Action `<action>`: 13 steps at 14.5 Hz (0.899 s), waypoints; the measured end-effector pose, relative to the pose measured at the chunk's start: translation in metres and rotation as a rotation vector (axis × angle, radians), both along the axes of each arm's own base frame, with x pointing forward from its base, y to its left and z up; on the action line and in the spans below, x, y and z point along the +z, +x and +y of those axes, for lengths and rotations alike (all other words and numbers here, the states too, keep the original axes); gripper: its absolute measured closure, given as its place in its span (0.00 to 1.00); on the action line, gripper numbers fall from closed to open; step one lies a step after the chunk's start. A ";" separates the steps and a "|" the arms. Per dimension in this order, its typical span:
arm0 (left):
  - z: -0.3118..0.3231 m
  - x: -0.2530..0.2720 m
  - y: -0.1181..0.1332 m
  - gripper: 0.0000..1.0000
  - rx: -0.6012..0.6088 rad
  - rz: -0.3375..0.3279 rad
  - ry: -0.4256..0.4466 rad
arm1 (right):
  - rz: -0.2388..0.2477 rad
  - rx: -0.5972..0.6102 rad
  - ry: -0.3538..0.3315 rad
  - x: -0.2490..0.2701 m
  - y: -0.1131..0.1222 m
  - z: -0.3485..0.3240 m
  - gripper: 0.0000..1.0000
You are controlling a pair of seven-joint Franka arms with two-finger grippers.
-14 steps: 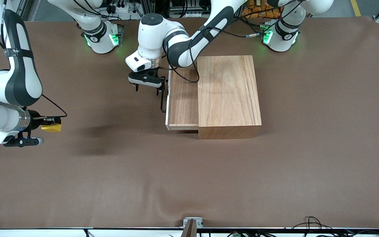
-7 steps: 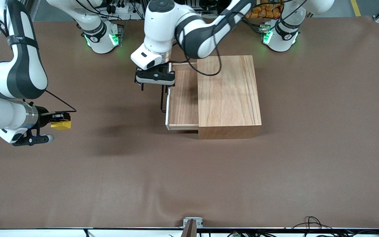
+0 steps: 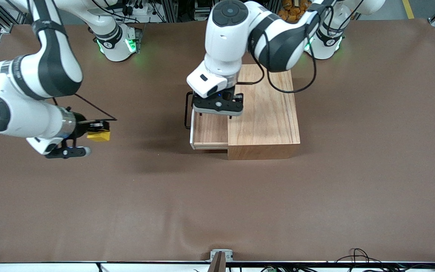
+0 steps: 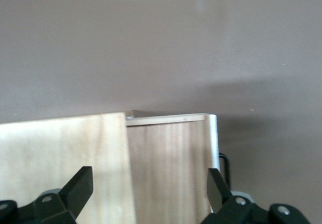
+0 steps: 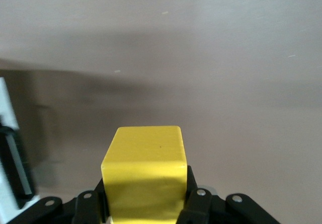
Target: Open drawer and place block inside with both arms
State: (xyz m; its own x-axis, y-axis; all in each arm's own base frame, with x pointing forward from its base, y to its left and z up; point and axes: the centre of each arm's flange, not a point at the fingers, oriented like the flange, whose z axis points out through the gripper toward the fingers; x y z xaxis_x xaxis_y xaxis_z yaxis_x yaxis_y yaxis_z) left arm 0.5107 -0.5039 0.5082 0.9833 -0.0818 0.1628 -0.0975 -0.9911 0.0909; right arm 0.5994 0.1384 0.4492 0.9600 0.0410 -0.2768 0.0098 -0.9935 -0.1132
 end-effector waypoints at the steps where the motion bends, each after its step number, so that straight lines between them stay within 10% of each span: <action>1: 0.013 0.002 0.008 0.00 -0.006 0.011 0.019 | 0.007 -0.019 -0.004 0.000 -0.005 0.019 0.44; 13: 0.242 0.070 0.094 0.00 -0.142 0.100 0.137 | -0.050 -0.049 -0.017 -0.016 -0.074 0.226 0.44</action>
State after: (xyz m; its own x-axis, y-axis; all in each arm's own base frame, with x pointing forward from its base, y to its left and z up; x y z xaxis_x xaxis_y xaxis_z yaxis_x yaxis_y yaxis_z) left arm 0.6046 -0.2621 0.5783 0.9709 -0.2356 0.0425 -0.2345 -0.9717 -0.0276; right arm 0.5251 0.3641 0.4328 0.9734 -0.0111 -0.2289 -0.0341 -0.9947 -0.0967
